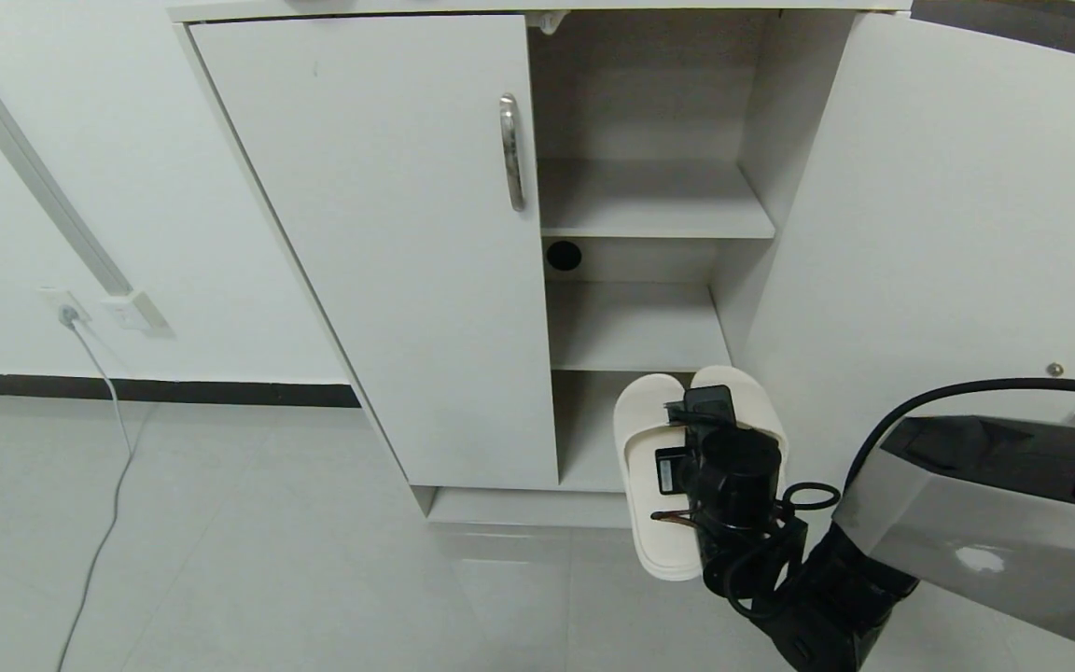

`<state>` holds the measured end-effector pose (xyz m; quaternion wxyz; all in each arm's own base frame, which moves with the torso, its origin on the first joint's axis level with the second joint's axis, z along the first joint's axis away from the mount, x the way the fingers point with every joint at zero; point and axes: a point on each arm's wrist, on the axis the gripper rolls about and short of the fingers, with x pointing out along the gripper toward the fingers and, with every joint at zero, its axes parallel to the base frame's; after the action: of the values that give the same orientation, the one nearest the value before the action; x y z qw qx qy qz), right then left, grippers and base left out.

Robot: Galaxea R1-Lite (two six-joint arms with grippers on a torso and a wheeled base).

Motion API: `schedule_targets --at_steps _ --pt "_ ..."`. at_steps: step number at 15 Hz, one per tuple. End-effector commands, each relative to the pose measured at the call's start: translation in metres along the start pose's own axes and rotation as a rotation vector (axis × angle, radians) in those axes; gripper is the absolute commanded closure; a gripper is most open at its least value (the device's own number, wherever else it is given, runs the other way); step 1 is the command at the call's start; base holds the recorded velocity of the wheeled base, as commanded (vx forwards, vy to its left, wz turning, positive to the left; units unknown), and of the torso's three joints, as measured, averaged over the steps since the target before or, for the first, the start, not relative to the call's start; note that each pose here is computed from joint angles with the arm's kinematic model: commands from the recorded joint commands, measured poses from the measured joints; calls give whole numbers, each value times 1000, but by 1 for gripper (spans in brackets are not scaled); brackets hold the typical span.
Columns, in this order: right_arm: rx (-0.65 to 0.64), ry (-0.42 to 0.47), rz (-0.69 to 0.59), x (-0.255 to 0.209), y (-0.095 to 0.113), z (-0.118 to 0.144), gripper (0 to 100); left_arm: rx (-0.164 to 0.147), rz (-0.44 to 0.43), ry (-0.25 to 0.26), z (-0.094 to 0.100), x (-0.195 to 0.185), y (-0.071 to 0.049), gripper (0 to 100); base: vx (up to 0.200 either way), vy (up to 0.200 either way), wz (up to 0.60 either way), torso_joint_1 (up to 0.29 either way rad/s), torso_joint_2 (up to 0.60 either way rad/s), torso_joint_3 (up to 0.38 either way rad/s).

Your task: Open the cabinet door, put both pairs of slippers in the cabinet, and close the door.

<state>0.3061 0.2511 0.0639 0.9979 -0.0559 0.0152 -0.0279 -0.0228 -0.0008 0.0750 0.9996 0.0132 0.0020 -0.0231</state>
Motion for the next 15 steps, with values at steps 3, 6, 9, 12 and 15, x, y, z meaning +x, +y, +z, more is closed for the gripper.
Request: schedule_targets --at_steps 3,6,9,12,15 --pt "2 -1 -12 1 -6 4 100 -1 0 1 0 0 0 100 0 0 0 0 0 0" --pt "-7 11 -33 4 -12 4 100 -1 2 1 0 0 0 100 0 0 0 0 0 0" --pt "-5 10 -40 6 -15 5 100 -1 0 1 0 0 0 100 0 0 0 0 0 0" --pt "-4 9 -39 6 -14 5 100 -1 0 1 0 0 0 100 0 0 0 0 0 0" --pt "-1 3 -19 4 -8 5 100 -1 2 1 0 0 0 100 0 0 0 0 0 0"
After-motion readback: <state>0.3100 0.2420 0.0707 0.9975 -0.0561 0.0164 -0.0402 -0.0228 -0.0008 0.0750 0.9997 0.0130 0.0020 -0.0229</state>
